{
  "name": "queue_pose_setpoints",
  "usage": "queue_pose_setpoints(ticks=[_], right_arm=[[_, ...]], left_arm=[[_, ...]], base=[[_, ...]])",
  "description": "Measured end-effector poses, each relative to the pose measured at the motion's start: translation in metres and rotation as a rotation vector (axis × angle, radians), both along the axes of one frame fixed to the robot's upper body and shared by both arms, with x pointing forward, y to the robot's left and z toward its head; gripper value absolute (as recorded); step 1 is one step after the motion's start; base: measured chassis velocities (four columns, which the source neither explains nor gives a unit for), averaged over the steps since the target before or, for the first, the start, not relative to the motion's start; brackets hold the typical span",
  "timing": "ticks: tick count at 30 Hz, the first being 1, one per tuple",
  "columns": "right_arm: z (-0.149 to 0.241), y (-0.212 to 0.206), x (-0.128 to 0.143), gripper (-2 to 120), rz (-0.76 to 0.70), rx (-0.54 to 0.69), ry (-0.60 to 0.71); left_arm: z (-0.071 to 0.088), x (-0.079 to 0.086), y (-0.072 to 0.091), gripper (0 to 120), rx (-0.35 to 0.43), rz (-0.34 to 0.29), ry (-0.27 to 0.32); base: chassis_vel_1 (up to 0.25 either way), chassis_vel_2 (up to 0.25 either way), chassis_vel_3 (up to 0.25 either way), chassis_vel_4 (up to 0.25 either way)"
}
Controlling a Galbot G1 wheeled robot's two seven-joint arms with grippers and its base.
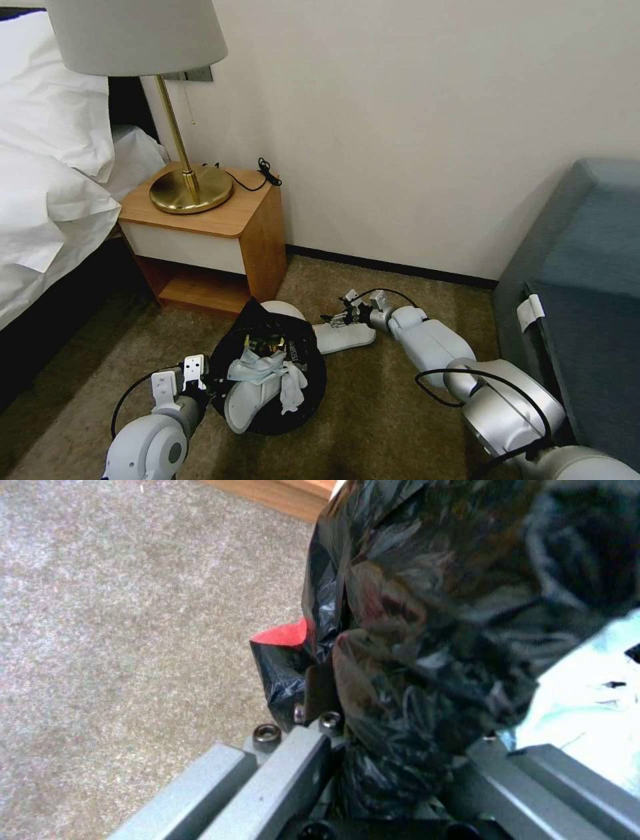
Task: Pick up the trash bin, then pick up the garbage on the floor and place it into the trash bin.
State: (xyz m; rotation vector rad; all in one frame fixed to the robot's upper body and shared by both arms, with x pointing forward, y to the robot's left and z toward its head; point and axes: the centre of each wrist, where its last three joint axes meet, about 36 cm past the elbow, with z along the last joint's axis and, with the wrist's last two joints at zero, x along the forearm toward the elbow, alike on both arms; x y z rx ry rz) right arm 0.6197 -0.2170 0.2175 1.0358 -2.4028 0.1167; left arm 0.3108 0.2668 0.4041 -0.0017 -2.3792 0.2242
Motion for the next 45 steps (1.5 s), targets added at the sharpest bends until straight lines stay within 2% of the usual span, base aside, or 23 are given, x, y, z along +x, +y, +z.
queue_pose_setpoints(ticks=[8,16,19,28,35,45], right_arm=[[-0.011,0.019,-0.015,100,-0.061,0.032,0.061],[-0.032,0.03,-0.037,100,-0.072,-0.009,0.101],[-0.041,0.04,-0.046,100,-0.117,-0.041,0.125],[-0.045,0.063,-0.05,100,-0.214,-0.03,0.2],[-0.043,0.077,-0.049,100,-0.279,-0.045,0.21],[-0.028,0.099,-0.038,100,-0.372,-0.042,0.245]], left_arm=[[-0.001,0.001,-0.001,0,-0.001,0.0,0.0],[-0.001,0.002,0.0,0,0.002,0.001,0.0],[-0.001,0.002,0.0,0,0.001,0.001,0.0],[-0.003,0.001,-0.004,0,-0.01,0.005,0.003],[-0.003,0.0,-0.005,0,-0.008,0.004,0.003],[-0.004,-0.001,-0.008,0,-0.014,0.001,0.002]], base=[[0.0,0.0,0.0,0.0],[0.0,0.0,0.0,0.0],[0.0,0.0,0.0,0.0],[0.0,0.0,0.0,0.0],[0.0,0.0,0.0,0.0],[0.0,0.0,0.0,0.0]])
